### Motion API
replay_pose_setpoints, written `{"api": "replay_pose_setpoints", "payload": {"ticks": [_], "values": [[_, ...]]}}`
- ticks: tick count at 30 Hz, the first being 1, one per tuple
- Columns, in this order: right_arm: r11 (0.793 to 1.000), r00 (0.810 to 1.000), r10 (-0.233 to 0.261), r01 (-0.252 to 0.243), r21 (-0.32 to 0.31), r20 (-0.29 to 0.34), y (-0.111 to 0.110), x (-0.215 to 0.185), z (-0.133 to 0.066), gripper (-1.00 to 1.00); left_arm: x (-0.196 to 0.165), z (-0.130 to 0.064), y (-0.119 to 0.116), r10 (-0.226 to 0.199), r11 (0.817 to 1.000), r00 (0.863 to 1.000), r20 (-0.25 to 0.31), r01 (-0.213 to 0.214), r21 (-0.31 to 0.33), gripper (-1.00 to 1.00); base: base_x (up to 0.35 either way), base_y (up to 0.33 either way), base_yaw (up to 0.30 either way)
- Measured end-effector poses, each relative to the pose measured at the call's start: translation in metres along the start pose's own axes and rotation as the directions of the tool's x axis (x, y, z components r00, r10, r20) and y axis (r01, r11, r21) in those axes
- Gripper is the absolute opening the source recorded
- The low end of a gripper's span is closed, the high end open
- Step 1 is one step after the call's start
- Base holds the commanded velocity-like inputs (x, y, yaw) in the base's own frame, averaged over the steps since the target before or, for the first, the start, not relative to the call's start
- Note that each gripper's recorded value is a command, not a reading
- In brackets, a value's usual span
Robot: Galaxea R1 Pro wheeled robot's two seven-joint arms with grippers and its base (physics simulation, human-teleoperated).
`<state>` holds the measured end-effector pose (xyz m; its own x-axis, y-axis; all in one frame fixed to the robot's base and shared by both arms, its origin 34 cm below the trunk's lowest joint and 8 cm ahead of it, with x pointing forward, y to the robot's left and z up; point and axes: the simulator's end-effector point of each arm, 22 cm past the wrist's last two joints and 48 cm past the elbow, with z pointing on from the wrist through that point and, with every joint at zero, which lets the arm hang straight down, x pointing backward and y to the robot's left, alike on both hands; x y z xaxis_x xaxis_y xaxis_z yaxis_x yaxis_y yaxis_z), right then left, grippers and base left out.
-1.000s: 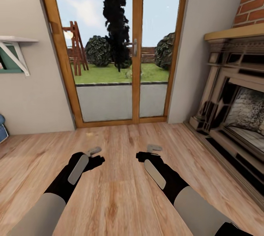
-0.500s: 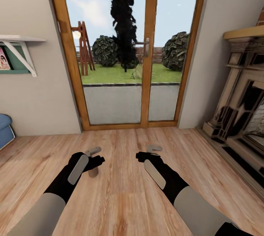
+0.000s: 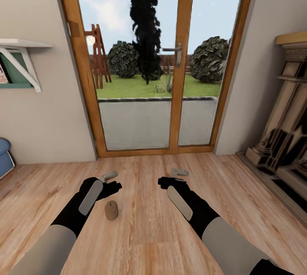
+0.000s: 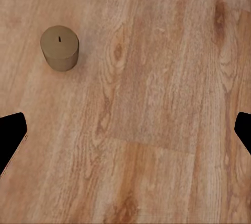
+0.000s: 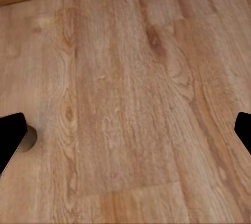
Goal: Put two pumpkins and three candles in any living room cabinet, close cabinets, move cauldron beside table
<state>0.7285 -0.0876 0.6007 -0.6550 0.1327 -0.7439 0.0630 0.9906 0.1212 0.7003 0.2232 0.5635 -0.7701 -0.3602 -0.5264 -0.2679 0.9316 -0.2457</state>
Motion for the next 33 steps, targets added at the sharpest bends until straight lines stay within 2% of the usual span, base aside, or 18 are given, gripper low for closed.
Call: {"api": "replay_pose_setpoints", "payload": {"ticks": [14,19,26,29,33], "values": [[1.000,1.000,0.001,-0.001,0.008,-0.001,0.001,0.000,-0.001,1.00,0.000,0.000,0.001,0.000,1.000,1.000,0.001,0.000,-0.001,1.00,0.330,0.053,0.000],[1.000,1.000,0.001,-0.001,0.009,0.000,0.001,0.000,-0.001,1.00,-0.006,0.000,0.018,0.000,1.000,1.000,0.008,0.000,-0.026,1.00,0.315,0.033,0.000],[1.000,1.000,0.000,0.000,0.013,-0.002,-0.001,0.001,0.000,1.00,-0.011,-0.001,0.035,-0.003,0.998,1.000,0.011,0.003,-0.060,1.00,0.069,0.001,0.000],[1.000,1.000,-0.001,0.001,0.017,-0.003,-0.003,0.001,0.000,1.00,-0.009,0.004,0.058,-0.034,0.994,0.999,-0.008,0.033,-0.101,1.00,0.006,0.000,0.000],[1.000,1.000,-0.003,0.003,0.025,-0.006,-0.005,0.002,0.000,1.00,-0.004,0.011,0.065,-0.057,0.991,0.997,-0.042,0.052,-0.122,1.00,0.001,0.000,0.000]]}}
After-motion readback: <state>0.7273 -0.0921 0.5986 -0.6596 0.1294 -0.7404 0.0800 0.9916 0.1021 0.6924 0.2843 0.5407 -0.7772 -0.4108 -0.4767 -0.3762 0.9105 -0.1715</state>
